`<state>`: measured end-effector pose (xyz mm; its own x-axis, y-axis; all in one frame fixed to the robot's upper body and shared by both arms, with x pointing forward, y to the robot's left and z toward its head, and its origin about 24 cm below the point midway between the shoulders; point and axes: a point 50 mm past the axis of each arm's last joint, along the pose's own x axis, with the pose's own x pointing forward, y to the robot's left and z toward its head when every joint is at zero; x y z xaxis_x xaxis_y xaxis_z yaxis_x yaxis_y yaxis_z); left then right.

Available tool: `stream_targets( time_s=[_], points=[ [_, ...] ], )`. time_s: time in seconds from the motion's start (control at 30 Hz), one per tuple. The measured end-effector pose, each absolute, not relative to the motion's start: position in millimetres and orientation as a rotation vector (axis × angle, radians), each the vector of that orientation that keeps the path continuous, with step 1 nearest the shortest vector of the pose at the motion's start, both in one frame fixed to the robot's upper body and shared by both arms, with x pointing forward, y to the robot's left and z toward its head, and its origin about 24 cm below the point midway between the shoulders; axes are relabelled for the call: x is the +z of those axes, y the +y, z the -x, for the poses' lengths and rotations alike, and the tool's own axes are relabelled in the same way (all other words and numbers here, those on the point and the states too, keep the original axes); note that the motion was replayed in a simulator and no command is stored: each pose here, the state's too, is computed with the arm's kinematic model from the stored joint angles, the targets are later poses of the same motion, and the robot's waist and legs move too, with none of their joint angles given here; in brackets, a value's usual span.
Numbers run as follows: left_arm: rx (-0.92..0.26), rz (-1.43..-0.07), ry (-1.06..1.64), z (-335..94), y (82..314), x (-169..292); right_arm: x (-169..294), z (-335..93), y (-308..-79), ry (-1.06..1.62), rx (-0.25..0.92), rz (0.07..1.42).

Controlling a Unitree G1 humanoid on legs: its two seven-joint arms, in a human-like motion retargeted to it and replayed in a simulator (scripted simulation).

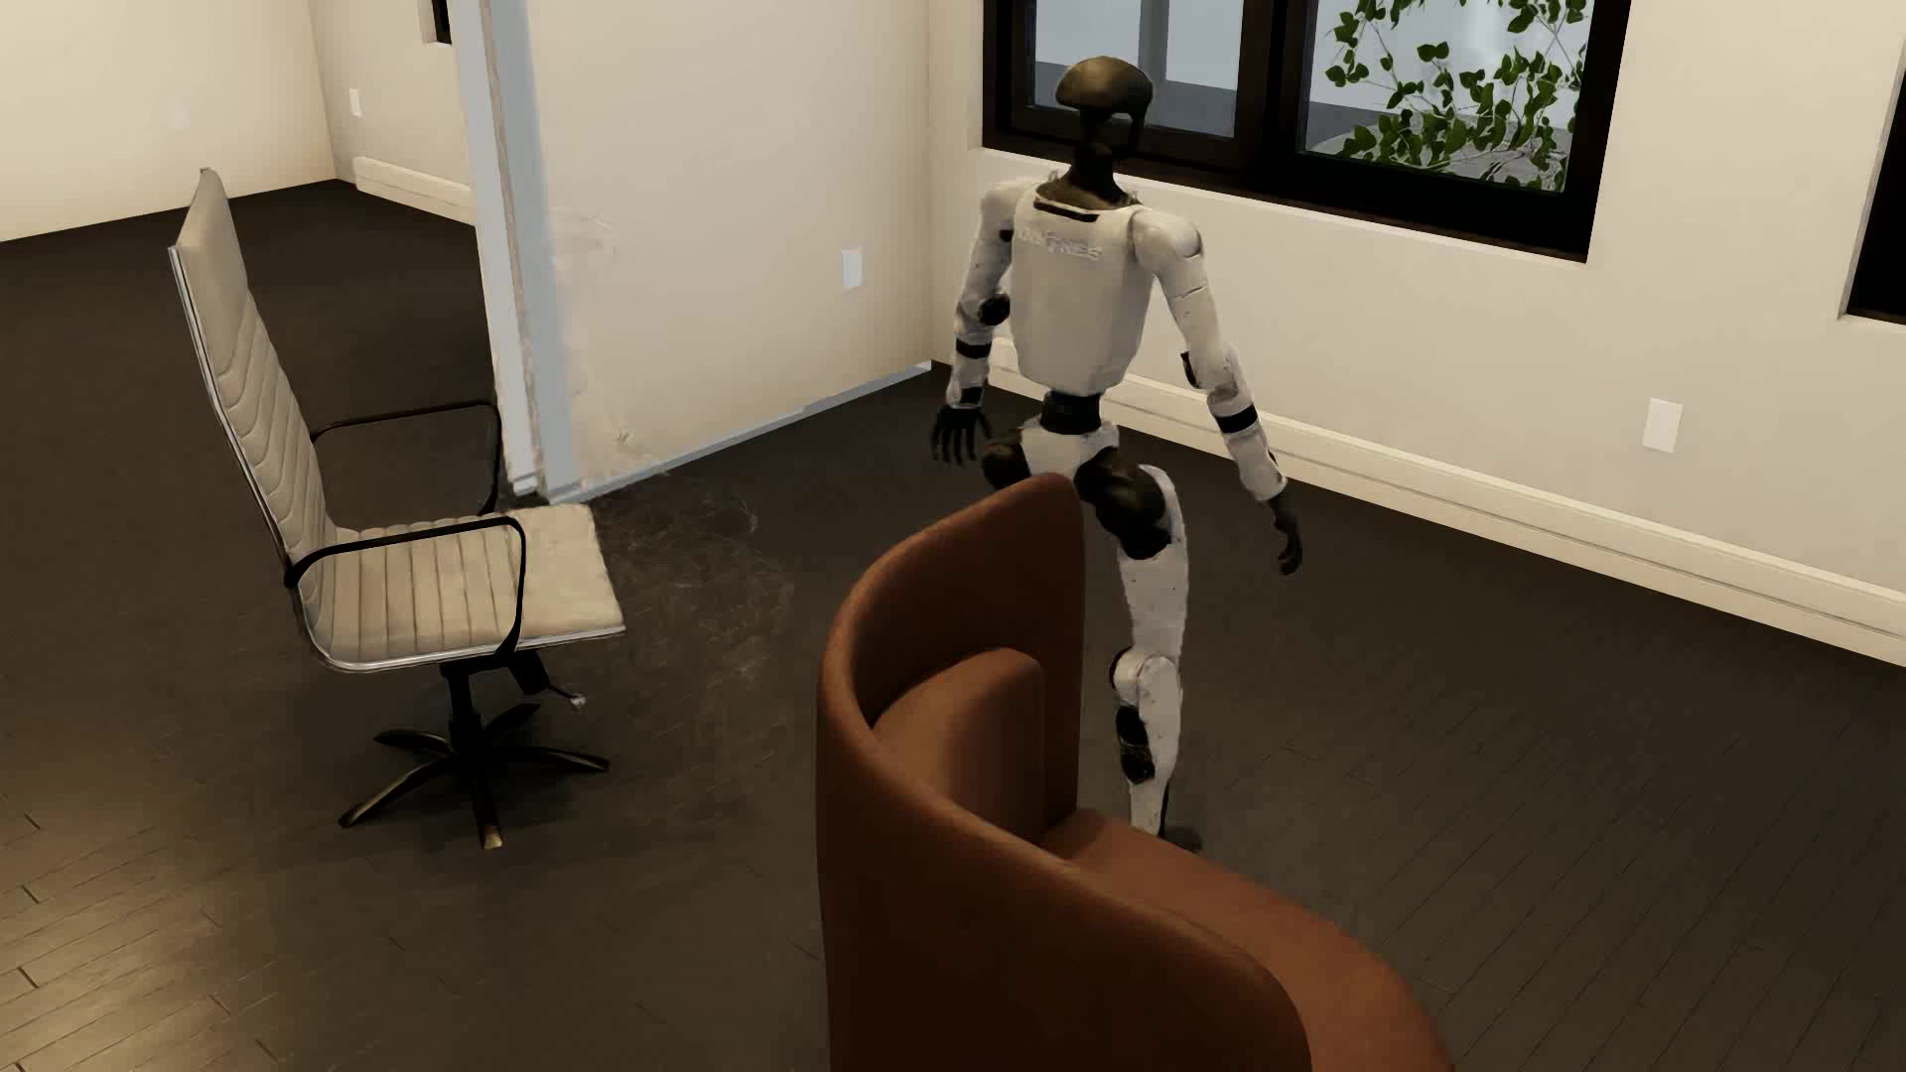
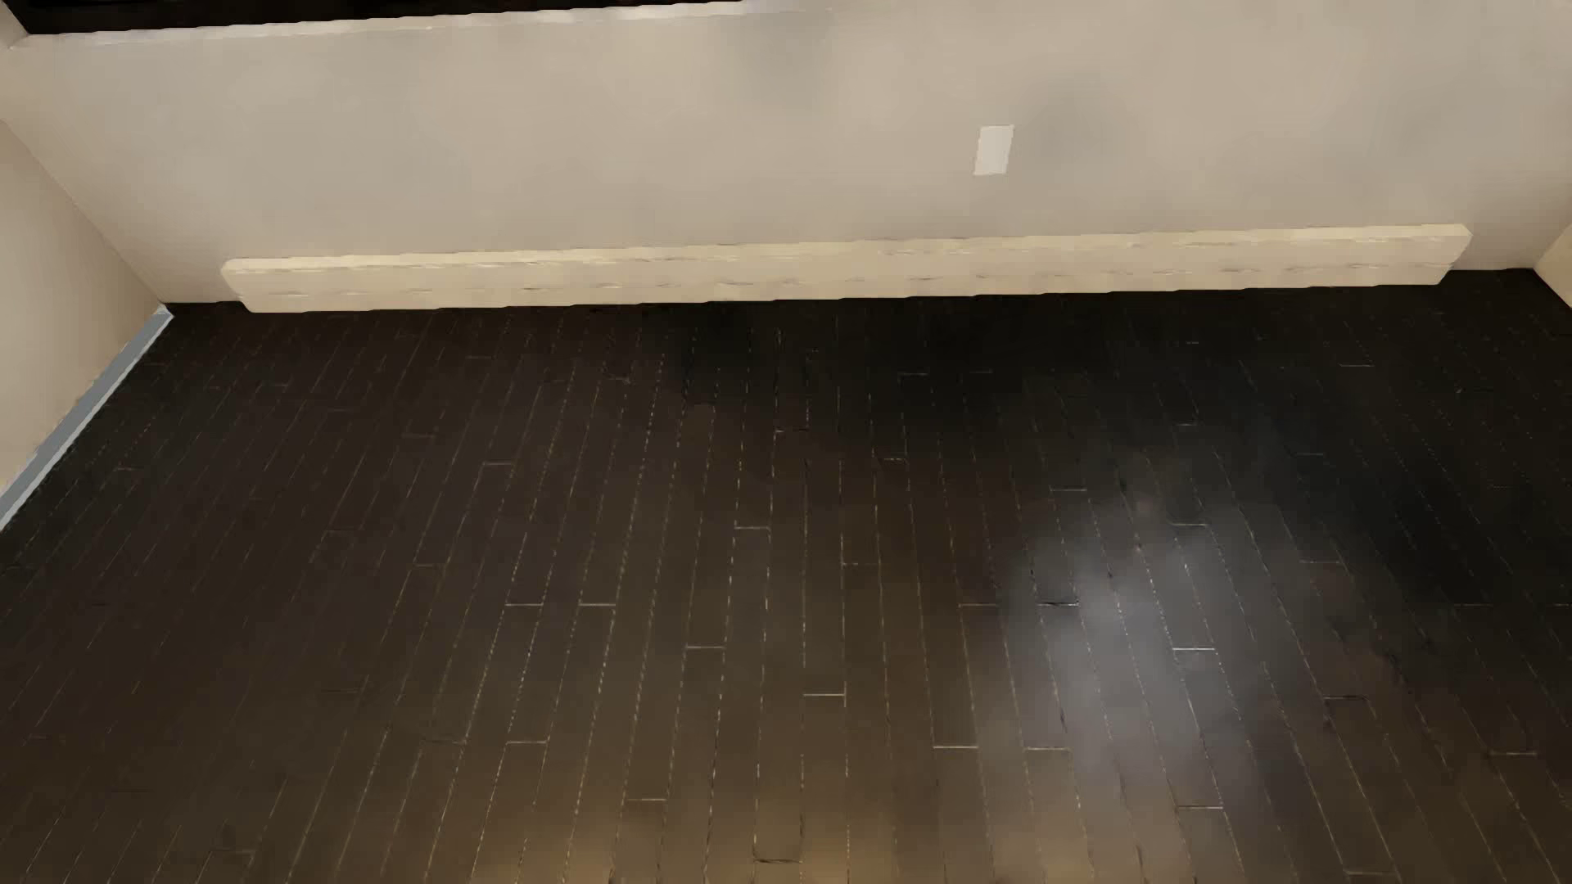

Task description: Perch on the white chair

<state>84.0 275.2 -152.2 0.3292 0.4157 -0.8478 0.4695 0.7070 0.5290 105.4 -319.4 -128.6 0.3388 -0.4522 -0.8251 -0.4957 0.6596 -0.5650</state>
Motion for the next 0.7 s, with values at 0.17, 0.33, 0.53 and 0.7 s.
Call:
stream_targets(
  time_s=[0.17, 0.33, 0.53, 0.7],
  points=[
    [-0.07, -0.846, 1.3, -80.1, 274.4, -153.5, -129.1, -109.4, -315.5, 1.251, 0.047, 0.917],
    [-0.064, -0.871, 1.261, -90.2, 277.9, -149.9, -132.9, -107.3, -307.7, 1.244, 0.104, 0.911],
    [-0.107, -0.848, 1.168, -112.1, 257.8, -150.4, -125.7, -106.8, -321.1, 1.239, 0.163, 0.99],
    [-0.136, -0.827, 1.224, -99.2, 264.6, -152.2, -121.2, -102.5, -331.2, 1.233, 0.128, 1.002]
  ],
)
